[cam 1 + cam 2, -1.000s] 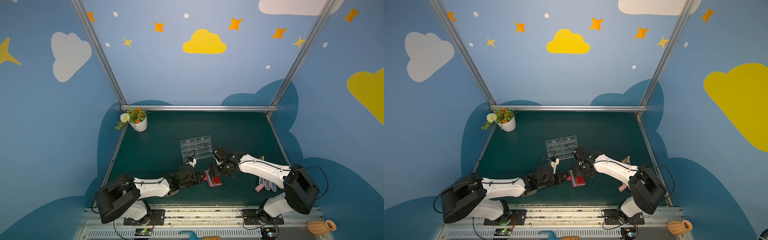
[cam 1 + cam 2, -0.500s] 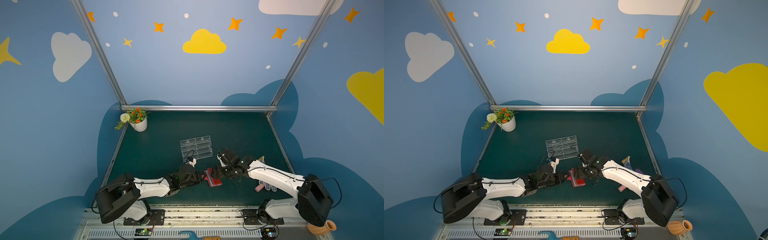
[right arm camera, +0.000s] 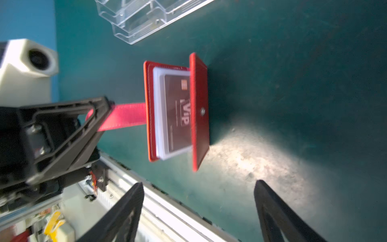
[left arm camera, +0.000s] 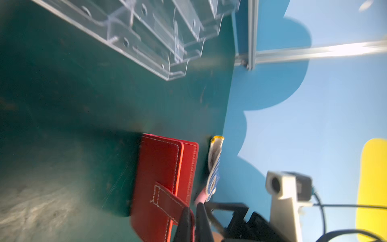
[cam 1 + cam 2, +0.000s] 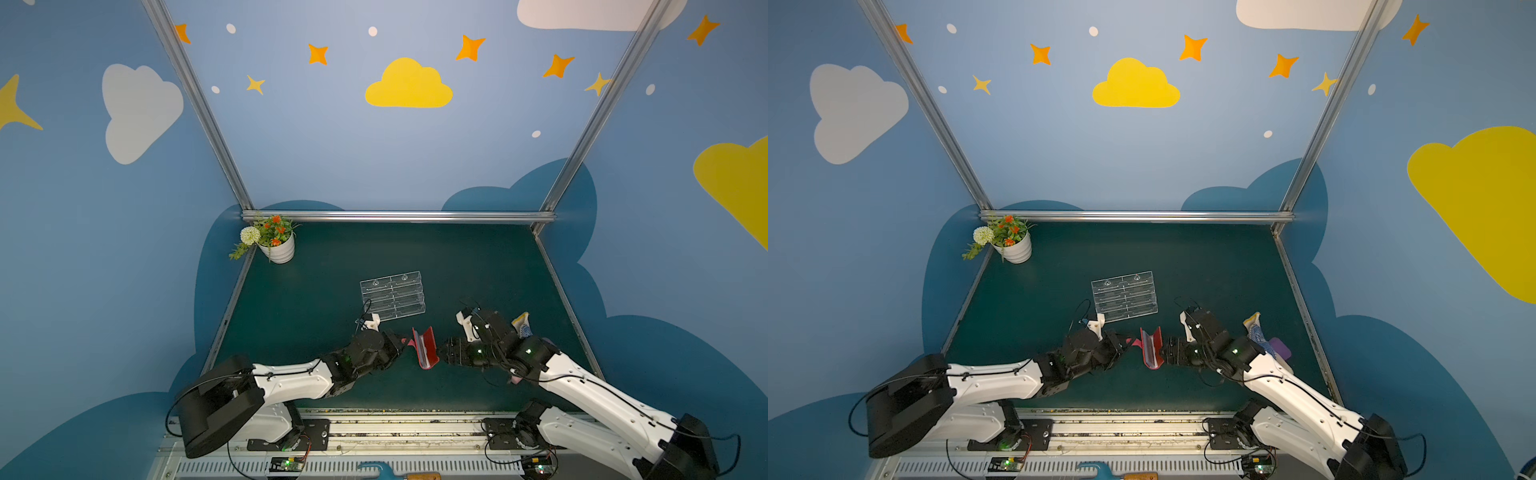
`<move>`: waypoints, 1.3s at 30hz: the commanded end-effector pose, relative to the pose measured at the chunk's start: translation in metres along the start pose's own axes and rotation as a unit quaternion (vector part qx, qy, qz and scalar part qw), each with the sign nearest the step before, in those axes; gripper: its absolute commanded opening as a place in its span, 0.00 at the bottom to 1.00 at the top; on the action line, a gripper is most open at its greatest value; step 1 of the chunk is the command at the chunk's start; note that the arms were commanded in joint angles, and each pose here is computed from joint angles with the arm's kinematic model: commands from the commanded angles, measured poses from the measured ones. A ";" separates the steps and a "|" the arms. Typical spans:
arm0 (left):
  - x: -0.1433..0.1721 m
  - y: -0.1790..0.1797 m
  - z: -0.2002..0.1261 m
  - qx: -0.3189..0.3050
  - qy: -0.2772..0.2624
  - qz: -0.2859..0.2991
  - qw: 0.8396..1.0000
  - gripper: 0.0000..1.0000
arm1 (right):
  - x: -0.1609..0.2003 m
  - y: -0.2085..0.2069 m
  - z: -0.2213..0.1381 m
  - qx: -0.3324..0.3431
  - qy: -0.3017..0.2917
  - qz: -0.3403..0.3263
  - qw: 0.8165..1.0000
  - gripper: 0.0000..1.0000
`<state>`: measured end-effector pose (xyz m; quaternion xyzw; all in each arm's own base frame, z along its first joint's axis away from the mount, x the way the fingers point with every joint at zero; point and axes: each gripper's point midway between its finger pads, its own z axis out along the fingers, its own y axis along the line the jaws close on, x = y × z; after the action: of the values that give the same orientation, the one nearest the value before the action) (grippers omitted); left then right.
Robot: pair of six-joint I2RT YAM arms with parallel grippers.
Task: Take the credit cards out of the card holder
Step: Rotate the card holder at the bottom-center of the table.
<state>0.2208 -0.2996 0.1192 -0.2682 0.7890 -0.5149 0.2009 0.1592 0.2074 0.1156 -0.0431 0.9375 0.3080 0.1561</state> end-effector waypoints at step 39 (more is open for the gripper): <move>0.030 0.019 -0.038 -0.007 -0.082 -0.037 0.996 0.04 | -0.006 0.012 0.111 0.052 0.043 0.040 0.997 0.40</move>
<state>0.1741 -0.2804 0.1167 -0.3326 0.7608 -0.4994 0.2472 0.1704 0.2893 0.0339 -0.0303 0.9538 0.2896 0.0742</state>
